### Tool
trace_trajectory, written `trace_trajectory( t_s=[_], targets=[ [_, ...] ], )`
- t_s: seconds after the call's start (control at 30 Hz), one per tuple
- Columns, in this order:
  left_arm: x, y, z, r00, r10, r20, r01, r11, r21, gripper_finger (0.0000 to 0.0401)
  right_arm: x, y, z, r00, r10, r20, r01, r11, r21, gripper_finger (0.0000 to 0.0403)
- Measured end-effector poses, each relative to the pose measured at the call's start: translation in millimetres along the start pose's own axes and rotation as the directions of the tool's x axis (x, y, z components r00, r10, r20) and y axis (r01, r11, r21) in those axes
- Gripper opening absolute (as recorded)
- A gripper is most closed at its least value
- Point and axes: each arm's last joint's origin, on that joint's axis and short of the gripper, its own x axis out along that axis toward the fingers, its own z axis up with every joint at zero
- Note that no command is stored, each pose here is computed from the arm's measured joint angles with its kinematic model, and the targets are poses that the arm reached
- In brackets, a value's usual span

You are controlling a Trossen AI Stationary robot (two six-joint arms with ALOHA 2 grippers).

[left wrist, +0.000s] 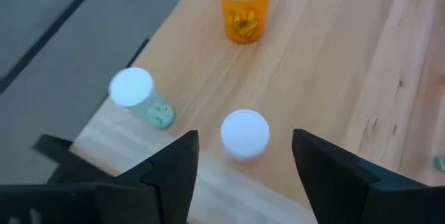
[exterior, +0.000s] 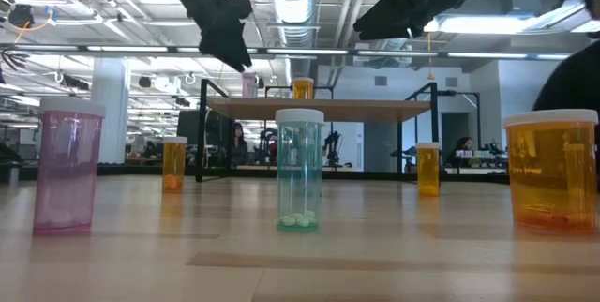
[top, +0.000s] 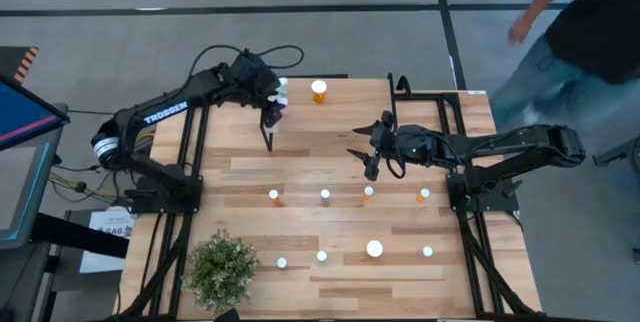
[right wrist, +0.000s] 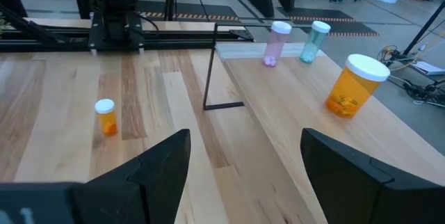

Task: Pick and place medicine bottles onto shelf by color
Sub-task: Put the top blue pill bottle on the shelf

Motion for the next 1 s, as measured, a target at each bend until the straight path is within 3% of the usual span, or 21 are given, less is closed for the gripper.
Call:
trace_trajectory(
  t_s=[0.27, 0.5, 0.73, 1.0],
  targets=[
    [-33.4, -6.4, -6.8, 0.994, -0.060, 0.091, 0.058, 0.998, 0.024, 0.0220, -0.2, 0.7, -0.1, 1.000, 0.003, -0.001, -0.003, 1.000, 0.000, 0.0295],
    [-41.9, -18.0, -43.3, 0.962, -0.122, 0.245, 0.124, 0.992, 0.009, 0.0220, -2.0, 6.5, -1.7, 1.000, 0.026, -0.017, -0.026, 1.000, -0.011, 0.0295],
    [-57.3, -42.9, -80.1, 0.861, -0.207, 0.465, 0.212, 0.976, 0.042, 0.0220, -0.6, 1.9, -0.3, 1.000, 0.007, -0.003, -0.007, 1.000, 0.003, 0.0295],
    [-56.5, -74.6, -129.8, 0.734, -0.297, 0.611, 0.305, 0.948, 0.094, 0.0220, -0.5, 1.2, 6.2, 0.997, 0.042, 0.063, -0.046, 0.996, 0.072, 0.0295]
  ],
)
